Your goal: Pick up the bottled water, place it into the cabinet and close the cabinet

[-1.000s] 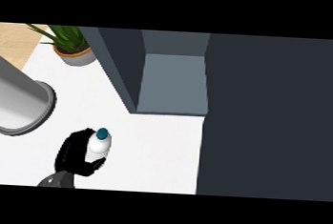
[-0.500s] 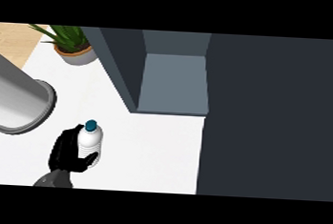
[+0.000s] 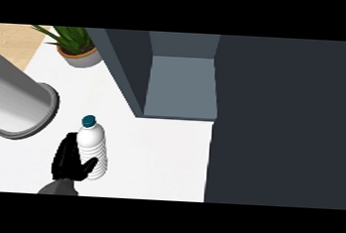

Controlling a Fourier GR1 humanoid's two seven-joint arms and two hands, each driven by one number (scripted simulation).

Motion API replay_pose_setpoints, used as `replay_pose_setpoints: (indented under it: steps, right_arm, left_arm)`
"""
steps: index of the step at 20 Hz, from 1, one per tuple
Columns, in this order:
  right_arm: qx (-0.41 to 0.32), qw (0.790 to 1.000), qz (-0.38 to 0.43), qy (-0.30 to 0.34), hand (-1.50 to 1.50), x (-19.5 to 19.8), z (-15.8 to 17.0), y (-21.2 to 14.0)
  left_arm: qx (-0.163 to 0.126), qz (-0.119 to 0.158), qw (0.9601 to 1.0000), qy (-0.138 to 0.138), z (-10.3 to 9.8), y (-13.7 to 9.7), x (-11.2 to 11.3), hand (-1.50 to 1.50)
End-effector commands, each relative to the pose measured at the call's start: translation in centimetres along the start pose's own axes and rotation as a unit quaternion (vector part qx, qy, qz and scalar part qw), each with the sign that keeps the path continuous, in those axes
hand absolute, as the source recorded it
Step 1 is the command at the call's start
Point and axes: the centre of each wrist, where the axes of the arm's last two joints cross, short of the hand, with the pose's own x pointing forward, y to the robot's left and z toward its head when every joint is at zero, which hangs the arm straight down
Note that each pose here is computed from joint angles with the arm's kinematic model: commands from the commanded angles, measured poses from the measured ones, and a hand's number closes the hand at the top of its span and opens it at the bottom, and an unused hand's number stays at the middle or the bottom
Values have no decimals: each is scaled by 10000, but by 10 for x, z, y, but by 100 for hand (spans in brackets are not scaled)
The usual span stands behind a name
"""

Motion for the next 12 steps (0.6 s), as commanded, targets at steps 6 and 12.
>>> replay_pose_setpoints:
  steps: [6,12]
  right_arm:
    - [-41,9999,-133,49,-150,4,-9,17]
    - [103,9998,-164,82,-150,-1,-2,-10]
  left_arm:
    - [-323,-276,9991,4,-11,-69,13,150]
    - [-577,-554,9966,-208,-39,-115,38,150]
